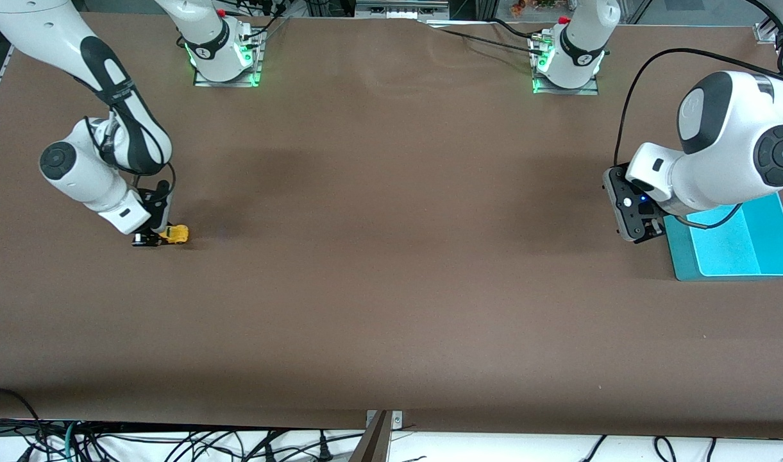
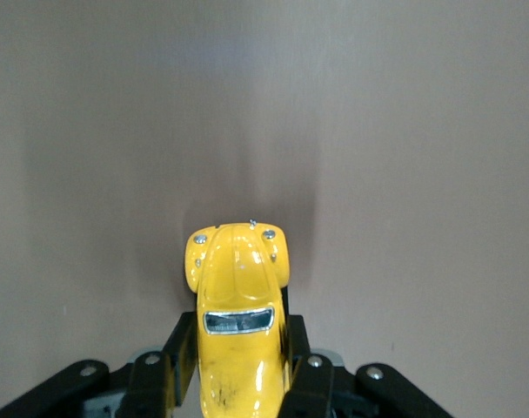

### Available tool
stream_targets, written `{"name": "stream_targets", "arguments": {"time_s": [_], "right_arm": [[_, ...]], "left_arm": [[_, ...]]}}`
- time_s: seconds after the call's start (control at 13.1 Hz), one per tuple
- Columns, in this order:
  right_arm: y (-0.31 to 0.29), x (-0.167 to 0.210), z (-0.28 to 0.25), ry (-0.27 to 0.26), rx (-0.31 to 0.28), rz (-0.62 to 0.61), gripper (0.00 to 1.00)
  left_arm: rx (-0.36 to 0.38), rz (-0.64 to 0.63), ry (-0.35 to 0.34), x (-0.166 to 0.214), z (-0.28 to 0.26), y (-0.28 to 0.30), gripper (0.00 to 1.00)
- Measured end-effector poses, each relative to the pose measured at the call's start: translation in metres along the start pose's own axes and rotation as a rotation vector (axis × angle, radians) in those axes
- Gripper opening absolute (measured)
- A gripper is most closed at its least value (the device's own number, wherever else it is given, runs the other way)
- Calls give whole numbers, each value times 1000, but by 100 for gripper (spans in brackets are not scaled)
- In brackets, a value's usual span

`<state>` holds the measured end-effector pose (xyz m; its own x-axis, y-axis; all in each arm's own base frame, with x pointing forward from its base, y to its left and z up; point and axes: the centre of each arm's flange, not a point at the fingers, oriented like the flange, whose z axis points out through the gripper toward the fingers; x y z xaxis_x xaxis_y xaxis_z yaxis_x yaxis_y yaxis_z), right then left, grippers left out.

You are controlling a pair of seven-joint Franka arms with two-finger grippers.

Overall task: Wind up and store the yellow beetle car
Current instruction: 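Carry the car toward the table middle and open the right gripper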

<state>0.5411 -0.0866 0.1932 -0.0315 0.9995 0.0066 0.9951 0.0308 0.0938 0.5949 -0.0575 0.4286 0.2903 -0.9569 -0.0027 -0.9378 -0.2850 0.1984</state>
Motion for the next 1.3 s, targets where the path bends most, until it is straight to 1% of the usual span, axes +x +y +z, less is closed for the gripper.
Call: {"name": "stream_targets", "arguments": {"time_s": [0.38, 0.53, 0.76, 0.91, 0.99, 1.07, 1.14, 1.22, 1.3], "right_arm": [[-9, -49, -1, -5, -9, -1, 45], [-10, -59, -1, -7, -11, 3, 45], [-8, -58, -1, 5, -2, 9, 45], [-3, -50, -1, 24, 21, -2, 45], [1, -43, 2, 36, 33, -13, 48], [6, -34, 6, 50, 42, -27, 48], [13, -26, 9, 62, 45, -40, 56], [20, -19, 9, 71, 43, -51, 56], [26, -16, 8, 76, 39, -56, 60]], "left_arm": [[-3, 0, -1, -1, 7, 0, 100], [-3, 0, -1, 0, 8, 0, 100], [-3, 0, -1, 0, 8, 0, 100], [-3, 1, -1, 0, 8, 0, 100], [-3, 2, -1, 0, 8, 0, 100], [-3, 2, -1, 0, 8, 0, 100], [-3, 2, -1, 0, 8, 0, 100], [-3, 2, -1, 0, 8, 0, 100], [-3, 2, -1, 0, 8, 0, 100]]}}
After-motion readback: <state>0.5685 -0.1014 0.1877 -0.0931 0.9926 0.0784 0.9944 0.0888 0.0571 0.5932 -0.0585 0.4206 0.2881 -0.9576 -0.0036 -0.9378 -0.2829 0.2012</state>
